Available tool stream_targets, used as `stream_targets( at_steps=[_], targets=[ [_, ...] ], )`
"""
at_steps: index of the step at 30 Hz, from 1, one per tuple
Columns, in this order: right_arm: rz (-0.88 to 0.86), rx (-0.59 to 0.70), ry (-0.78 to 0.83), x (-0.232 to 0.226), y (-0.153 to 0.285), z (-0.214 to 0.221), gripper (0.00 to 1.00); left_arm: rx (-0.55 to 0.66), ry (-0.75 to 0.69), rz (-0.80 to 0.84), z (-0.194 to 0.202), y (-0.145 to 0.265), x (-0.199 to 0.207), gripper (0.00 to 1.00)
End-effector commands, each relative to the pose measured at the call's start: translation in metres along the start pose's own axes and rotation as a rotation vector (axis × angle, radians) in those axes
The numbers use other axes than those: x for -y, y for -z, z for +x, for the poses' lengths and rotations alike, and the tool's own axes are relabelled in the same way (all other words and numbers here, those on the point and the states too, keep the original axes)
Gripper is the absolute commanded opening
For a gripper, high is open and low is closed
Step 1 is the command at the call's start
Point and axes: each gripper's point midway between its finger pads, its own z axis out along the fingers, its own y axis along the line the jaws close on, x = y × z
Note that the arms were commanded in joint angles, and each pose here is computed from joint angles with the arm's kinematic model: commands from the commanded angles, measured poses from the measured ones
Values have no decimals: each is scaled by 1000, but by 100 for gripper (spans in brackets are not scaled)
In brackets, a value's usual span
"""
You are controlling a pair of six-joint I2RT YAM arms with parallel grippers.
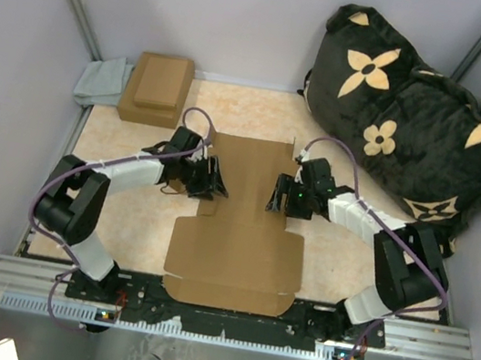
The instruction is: Fold the paper box
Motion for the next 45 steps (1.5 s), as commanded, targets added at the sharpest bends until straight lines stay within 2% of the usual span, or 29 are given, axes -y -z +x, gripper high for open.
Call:
stream_targets(
  at_steps=[1, 12, 20, 21, 29, 36, 45],
  targets=[
    [-52, 34, 22, -22, -5, -14, 72, -9, 7, 19, 0, -13, 6, 62],
    [-4, -63, 12, -16, -41, 8, 71, -65, 38, -35, 20, -36, -21, 61],
    [36, -17, 26, -19, -29, -11, 71, -22, 5, -69, 9, -20, -15, 62],
    [40, 21, 35, -23, -18, -21, 71, -11, -4, -75, 4, -16, -13, 62],
    [146, 202, 103, -25, 37, -88, 75, 164, -101, -156, -54, 30, 12, 66],
    [201, 277, 118, -13, 70, -133, 75, 302, -141, -290, -118, 60, 9, 65],
    [234, 282, 125, 4, 74, -141, 75, 303, -49, -337, -189, 51, -34, 62]
  ],
)
